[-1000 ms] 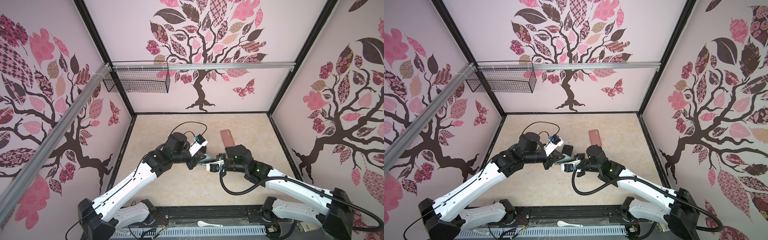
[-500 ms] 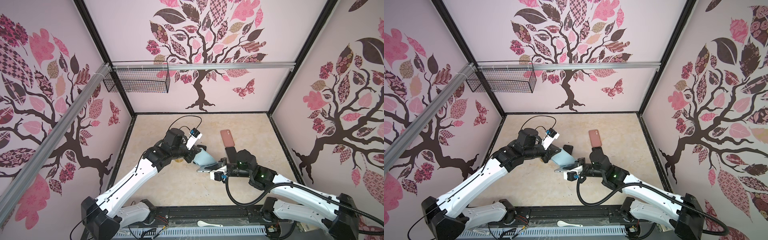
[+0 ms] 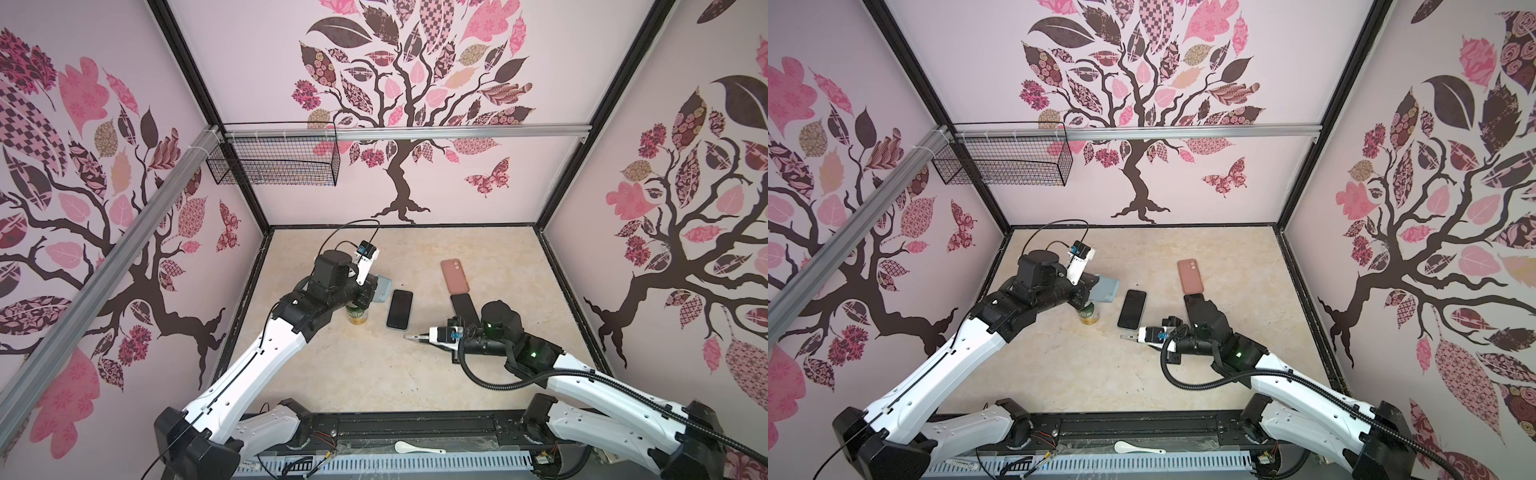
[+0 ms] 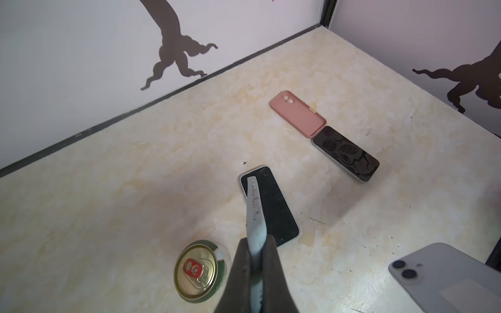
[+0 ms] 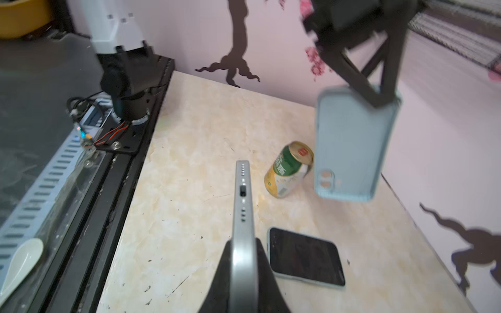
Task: Take the phone out of the phone case
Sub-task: 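Carry the bare phone with the right gripper toward the other phones and lower it, then set the phone flat beside the other phones and open the right gripper, then reach the right gripper to the blue-grey case held by the left gripper and grip it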
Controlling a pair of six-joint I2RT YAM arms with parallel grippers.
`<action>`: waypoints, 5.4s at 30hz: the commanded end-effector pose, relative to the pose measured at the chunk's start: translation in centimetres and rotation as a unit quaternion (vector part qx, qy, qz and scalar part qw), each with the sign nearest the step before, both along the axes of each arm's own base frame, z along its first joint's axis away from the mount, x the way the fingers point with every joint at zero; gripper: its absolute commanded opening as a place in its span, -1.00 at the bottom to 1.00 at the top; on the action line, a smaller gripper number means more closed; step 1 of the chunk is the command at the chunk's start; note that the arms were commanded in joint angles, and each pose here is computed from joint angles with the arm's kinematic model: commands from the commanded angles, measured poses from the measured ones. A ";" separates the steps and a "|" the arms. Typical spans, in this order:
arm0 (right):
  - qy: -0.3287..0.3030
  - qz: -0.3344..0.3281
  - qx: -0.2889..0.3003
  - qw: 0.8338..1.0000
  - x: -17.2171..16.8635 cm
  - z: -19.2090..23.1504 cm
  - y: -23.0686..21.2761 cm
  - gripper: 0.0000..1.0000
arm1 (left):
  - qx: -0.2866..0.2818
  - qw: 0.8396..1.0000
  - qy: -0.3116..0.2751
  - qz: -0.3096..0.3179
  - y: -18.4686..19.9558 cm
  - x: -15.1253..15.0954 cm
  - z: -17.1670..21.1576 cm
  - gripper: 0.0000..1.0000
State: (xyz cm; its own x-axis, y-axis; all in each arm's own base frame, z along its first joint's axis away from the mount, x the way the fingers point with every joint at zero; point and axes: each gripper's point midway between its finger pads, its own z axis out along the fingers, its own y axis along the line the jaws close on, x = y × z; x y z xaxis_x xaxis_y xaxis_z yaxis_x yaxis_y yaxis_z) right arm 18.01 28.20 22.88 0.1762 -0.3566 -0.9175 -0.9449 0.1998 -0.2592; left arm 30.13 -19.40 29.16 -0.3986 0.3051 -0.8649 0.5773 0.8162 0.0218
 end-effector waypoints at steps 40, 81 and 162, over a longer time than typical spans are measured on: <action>0.621 -0.314 -0.045 0.717 18.4 -15.0 -6.9 -1.00 | -0.213 0.977 0.019 0.018 4.0 -2.7 2.0 -1.00; 0.651 -0.353 -0.058 0.670 19.3 -20.5 -7.9 -0.42 | -0.214 0.976 0.027 0.007 3.6 -2.9 1.6 -1.00; 0.584 -0.242 0.496 0.595 12.4 12.1 -5.5 0.51 | -0.308 0.908 -0.282 -0.037 -7.9 -3.9 8.8 -1.00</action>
